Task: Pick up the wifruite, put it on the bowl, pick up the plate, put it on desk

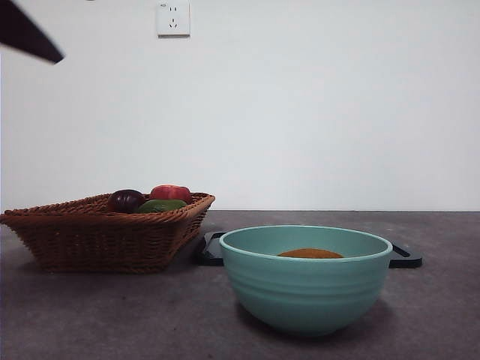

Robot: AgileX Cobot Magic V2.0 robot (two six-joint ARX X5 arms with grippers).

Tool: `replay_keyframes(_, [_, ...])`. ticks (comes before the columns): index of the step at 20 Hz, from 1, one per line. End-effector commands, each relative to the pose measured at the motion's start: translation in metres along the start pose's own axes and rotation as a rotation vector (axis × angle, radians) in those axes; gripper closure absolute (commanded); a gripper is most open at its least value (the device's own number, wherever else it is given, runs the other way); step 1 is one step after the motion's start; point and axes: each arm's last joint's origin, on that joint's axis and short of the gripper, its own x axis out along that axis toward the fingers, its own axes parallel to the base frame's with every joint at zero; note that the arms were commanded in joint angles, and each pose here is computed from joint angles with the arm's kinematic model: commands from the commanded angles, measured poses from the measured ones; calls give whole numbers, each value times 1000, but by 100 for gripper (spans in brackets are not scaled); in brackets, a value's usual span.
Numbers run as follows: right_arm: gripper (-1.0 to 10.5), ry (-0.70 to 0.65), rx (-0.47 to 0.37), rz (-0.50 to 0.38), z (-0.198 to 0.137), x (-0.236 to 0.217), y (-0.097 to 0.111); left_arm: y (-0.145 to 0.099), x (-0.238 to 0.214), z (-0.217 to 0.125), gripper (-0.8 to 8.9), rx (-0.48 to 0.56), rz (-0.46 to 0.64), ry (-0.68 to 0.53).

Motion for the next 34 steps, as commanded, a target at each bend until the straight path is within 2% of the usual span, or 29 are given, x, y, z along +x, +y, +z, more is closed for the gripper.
replay_keyframes(1, [518,-20,-18,3,4,-3,2,-3,1,-9,472,-2,-93,61])
replay_keyframes(8, [518,-18,-15,4,4,-3,2,-6,0,-12,474,19,-108,77])
replay_keyframes(15, [519,35,60,1,10,10,-4,-6,0,-10,473,31,-110,56])
replay_keyframes(21, [521,85,102,15,13,61,-22,-7,0,-9,473,34,-111,50])
replay_keyframes(24, [590,95,96,38,6,91,-29,-7,0,-9,473,35,-111,49])
replay_keyframes(30, [594,163,49,-3,4,138,-26,-7,0,-9,473,40,-111,48])
replay_keyframes(34, [684,196,16,-40,3,166,-22,-7,0,-9,473,40,-111,48])
